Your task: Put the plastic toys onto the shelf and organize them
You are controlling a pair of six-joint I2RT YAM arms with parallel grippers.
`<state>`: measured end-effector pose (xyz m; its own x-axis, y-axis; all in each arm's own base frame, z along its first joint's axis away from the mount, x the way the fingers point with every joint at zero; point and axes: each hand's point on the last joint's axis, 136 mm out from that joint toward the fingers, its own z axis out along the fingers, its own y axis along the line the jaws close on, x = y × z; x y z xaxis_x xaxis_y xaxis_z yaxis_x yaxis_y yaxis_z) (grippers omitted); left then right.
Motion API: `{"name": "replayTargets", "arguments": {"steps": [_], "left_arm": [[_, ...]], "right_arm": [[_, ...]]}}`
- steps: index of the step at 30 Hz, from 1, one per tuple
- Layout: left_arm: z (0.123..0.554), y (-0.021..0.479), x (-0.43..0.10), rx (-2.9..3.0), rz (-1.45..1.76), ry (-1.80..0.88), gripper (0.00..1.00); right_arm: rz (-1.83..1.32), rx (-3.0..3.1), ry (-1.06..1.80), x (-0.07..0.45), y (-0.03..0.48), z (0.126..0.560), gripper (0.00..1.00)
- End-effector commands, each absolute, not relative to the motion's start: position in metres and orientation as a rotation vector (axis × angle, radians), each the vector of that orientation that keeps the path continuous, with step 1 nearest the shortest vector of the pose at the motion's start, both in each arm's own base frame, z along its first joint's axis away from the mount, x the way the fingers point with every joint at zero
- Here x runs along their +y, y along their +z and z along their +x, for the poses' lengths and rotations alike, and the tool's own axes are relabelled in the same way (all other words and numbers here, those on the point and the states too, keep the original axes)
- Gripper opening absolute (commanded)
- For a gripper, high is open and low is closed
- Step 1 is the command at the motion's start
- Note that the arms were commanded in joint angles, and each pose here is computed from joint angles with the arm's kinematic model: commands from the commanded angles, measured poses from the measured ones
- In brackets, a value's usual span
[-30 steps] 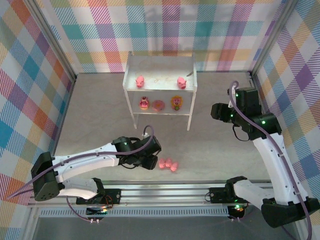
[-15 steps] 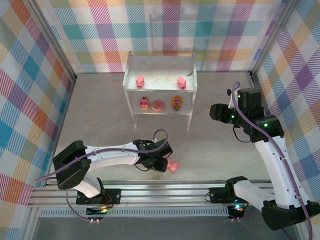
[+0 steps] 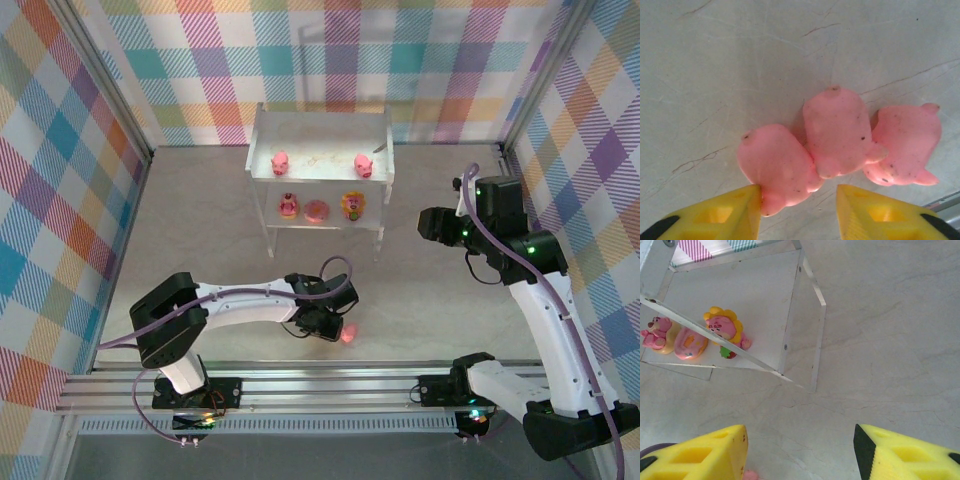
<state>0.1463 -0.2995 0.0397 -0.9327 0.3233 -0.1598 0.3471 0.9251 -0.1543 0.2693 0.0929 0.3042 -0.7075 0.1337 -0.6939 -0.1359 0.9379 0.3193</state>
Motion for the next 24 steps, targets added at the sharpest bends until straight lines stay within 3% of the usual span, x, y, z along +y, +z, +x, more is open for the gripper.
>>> {"name": "replayTargets", "arguments": {"steps": [1, 18, 24], "left_arm": [[0.143, 0.040, -0.295, 2.977, 0.549, -0.242, 0.36], [0.149, 0.030, -0.285, 3.001, 0.588, -0.175, 0.34], [0.154, 0.032, -0.283, 2.988, 0.630, -0.154, 0.23]], "right_arm": [[-0.022, 2.283, 0.469, 0.095, 0.309, 0.272, 0.59], [-0.020, 2.274, 0.477, 0.094, 0.310, 0.272, 0.59], [-0.020, 2.274, 0.475, 0.094, 0.310, 0.273, 0.59]]}}
